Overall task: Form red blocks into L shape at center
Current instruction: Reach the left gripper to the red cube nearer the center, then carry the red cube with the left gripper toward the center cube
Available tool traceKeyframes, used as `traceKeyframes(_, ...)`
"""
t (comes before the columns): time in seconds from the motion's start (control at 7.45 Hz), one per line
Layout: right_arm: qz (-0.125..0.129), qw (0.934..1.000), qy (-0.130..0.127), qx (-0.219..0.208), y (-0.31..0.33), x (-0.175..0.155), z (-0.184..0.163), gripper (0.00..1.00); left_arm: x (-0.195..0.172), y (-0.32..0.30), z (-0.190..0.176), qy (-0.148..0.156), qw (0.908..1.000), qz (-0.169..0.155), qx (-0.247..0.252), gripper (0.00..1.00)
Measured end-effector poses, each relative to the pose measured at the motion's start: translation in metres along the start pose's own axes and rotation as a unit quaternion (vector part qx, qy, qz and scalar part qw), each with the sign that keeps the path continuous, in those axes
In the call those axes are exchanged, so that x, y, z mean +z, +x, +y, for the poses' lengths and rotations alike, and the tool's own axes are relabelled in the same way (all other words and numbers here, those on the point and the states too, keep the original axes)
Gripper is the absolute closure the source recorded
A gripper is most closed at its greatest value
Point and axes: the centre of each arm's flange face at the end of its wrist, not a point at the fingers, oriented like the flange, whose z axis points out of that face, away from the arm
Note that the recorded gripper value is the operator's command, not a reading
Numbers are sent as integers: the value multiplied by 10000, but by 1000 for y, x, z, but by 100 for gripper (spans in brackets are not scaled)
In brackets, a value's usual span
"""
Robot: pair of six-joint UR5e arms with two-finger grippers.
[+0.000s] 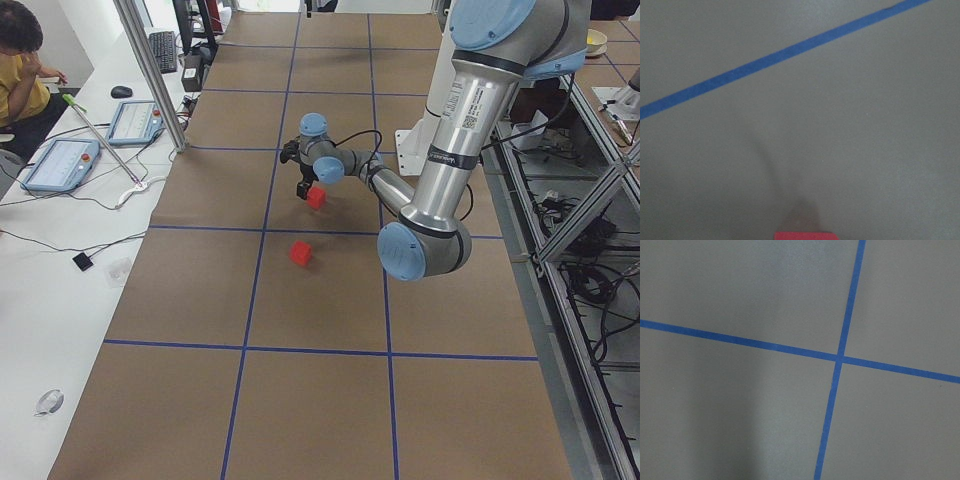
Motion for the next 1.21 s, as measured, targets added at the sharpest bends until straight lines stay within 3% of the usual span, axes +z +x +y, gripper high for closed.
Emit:
traceKeyframes(0.13,-2,10000,-3,6,0,0,0,1,5,2,4,-63,10000,-51,17,3)
traceKeyframes(0.27,-2,10000,-9,13,0,1,1,1,9,6,7,-101,9999,-110,43,11)
traceKeyframes(0.4,-3,10000,-12,16,1,1,1,1,11,8,8,-102,9998,-152,56,34)
traceKeyframes(0.67,-3,10000,-7,13,1,1,1,1,12,11,7,-173,9996,-238,19,65)
traceKeyframes(0.81,-5,10000,-7,13,0,1,1,1,12,12,6,-222,9994,-283,-15,73)
traceKeyframes(1.21,-10,10000,-13,17,1,1,2,1,-6,35,-7,-330,9988,-331,-124,74)
